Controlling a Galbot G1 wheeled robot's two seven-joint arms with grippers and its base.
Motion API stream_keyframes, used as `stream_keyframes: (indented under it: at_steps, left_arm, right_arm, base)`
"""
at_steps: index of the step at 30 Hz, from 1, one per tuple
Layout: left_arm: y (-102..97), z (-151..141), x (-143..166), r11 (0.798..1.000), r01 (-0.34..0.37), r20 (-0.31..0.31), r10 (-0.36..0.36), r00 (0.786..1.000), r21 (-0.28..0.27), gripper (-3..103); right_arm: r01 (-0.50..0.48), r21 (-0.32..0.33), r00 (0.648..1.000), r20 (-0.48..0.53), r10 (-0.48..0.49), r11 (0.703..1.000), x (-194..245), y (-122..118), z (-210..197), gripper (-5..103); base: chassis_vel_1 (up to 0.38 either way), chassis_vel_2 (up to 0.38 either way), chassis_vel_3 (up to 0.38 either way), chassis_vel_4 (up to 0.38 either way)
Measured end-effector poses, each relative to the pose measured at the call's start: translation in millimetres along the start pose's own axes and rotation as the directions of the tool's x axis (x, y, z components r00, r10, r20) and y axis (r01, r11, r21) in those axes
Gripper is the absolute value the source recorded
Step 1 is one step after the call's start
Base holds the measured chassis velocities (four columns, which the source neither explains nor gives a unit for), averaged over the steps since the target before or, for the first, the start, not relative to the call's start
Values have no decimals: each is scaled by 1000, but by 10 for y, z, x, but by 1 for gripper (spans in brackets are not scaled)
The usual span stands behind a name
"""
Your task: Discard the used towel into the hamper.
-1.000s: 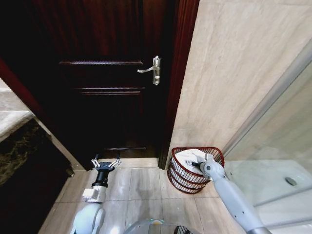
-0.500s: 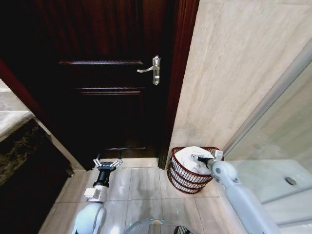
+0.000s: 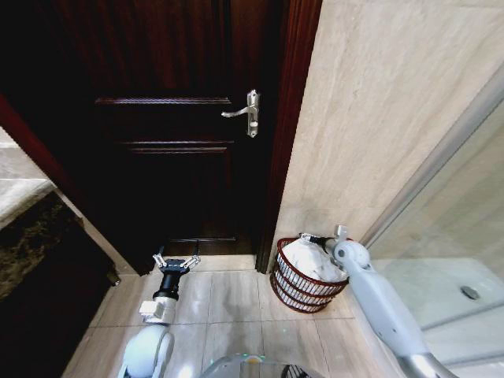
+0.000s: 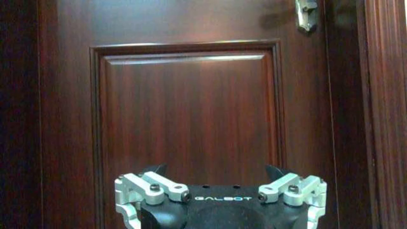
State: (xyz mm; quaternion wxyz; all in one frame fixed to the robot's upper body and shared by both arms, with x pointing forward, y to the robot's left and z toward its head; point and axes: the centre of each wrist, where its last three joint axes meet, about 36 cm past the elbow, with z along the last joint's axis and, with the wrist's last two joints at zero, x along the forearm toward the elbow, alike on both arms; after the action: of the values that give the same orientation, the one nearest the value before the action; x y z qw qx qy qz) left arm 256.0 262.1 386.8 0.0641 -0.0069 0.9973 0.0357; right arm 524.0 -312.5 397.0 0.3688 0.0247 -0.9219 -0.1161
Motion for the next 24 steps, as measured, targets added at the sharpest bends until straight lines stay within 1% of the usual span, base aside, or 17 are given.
stream_keyframes:
  at_steps: [3, 6, 7, 10, 11, 12, 14, 16, 17, 19, 24]
  left_arm:
    - [23, 7, 15, 1000, 4, -2, -4, 1000, -1, 100]
    - [24, 13, 15, 1000, 4, -3, -4, 1000, -1, 100]
    - [18, 17, 12, 1000, 4, -2, -4, 1000, 0, 100]
    - [-3, 18, 8, 1000, 2, -2, -2, 1000, 3, 100]
    - [-17, 17, 0, 1000, -1, 0, 1, 1000, 5, 100]
    - [-22, 13, -4, 1000, -2, 3, 2, 1000, 5, 100]
    - [-20, 15, -9, 1000, -3, 2, 3, 1000, 2, 100]
    - [-23, 28, -3, 1000, -9, -2, 9, 1000, 1, 100]
    - [-23, 28, -3, 1000, -9, -2, 9, 1000, 1, 100]
    - [-15, 43, 7, 1000, -13, -6, 13, 1000, -1, 100]
    - [-5, 55, 3, 1000, -14, -8, 14, 1000, 1, 100]
  right_arm:
    - [-15, 4, 999, -37, 15, 1000, -49, -66, 201, 100]
    - [-20, 6, 999, -48, 20, 1000, -51, -88, 270, 100]
    - [-28, 9, 998, -61, 29, 1000, -49, -109, 359, 100]
    - [-39, 17, 997, -62, 40, 999, -1, -81, 431, 100]
    - [-58, 32, 997, -55, 60, 998, 41, -52, 463, 100]
    - [-69, 38, 994, -87, 72, 997, 23, -61, 583, 100]
    - [-74, 42, 993, -85, 77, 996, 23, -44, 598, 100]
    - [-87, 49, 996, -32, 88, 995, 55, -33, 497, 100]
    - [-87, 49, 996, -32, 88, 995, 55, -33, 497, 100]
    - [-104, 56, 995, 7, 104, 993, 63, -57, 398, 100]
    - [-115, 44, 993, 13, 115, 992, 139, -58, 257, 100]
  base:
    - [0, 0, 0, 0]
    - [0, 0, 0, 0]
    - [0, 0, 0, 0]
    - [0, 0, 0, 0]
    - [0, 0, 0, 0]
    - [0, 0, 0, 0]
    - [0, 0, 0, 0]
    - [-44, -66, -112, -19]
    - [-103, -66, -112, -52]
    - [5, -7, 34, -26]
    - [0, 0, 0, 0]
